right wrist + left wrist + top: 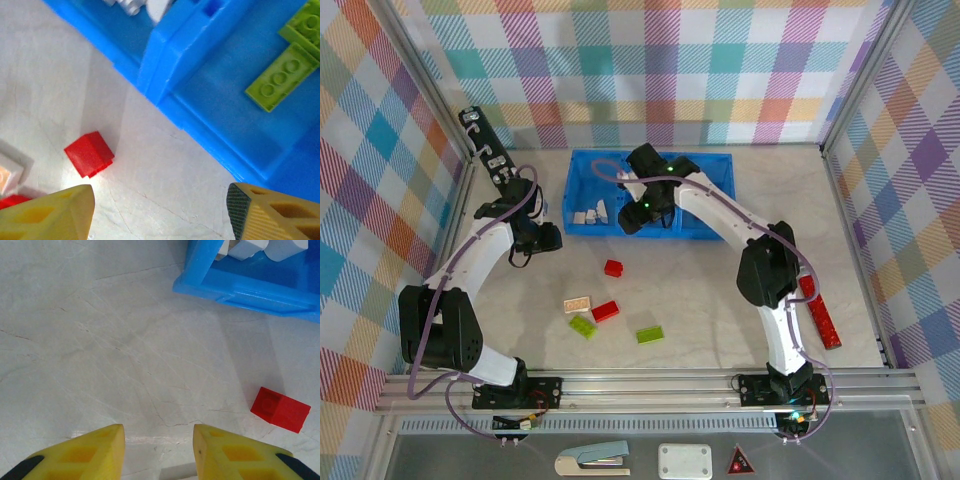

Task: Sort the legos into containers by color
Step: Pick up the lego from the center of the table.

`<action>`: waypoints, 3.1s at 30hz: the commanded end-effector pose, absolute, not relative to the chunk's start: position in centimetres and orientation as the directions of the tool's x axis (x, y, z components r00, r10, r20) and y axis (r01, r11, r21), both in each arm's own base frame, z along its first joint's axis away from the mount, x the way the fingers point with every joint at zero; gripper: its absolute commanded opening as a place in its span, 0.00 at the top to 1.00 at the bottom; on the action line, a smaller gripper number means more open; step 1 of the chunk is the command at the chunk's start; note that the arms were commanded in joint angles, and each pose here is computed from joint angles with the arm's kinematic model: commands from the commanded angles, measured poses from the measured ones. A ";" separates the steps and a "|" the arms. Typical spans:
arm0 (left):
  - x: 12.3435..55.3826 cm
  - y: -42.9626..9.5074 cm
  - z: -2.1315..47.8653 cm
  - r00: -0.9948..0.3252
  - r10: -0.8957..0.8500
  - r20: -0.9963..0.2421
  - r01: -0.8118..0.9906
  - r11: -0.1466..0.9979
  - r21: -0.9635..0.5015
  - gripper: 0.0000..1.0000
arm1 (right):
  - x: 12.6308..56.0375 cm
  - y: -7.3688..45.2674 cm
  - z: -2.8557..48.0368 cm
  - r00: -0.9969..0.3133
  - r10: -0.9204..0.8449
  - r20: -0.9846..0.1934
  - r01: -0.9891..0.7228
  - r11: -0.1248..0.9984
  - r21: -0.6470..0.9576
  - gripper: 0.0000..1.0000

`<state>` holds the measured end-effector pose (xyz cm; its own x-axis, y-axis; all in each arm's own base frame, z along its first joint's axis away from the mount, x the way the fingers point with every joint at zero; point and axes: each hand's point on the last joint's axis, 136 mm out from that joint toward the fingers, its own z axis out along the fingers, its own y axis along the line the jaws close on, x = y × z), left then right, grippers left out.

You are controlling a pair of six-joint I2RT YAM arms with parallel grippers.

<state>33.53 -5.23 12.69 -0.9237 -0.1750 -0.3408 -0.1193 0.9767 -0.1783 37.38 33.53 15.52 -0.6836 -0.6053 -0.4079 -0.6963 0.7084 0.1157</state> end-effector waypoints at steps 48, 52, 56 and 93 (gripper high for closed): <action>33.6 -5.0 13.1 -0.921 -0.160 -0.356 -0.101 0.979 -0.179 0.59 | 31.0 40.2 3.8 -0.032 -0.815 -0.578 -0.998 0.055 -0.022 0.36; 33.6 -5.0 13.1 -0.921 -0.160 -0.355 -0.101 0.979 -0.179 0.59 | 30.9 40.3 3.5 -0.035 -0.820 -0.571 -0.998 0.055 -0.018 0.39; 33.6 -5.0 13.1 -0.921 -0.160 -0.354 -0.102 0.979 -0.177 0.59 | 30.7 40.6 3.4 -0.040 -0.822 -0.568 -0.998 0.060 -0.017 0.41; 33.6 -5.0 13.3 -0.918 -0.159 -0.363 -0.098 0.979 -0.181 0.60 | 28.9 40.9 1.7 -0.097 -0.855 -0.510 -0.995 0.095 0.030 0.66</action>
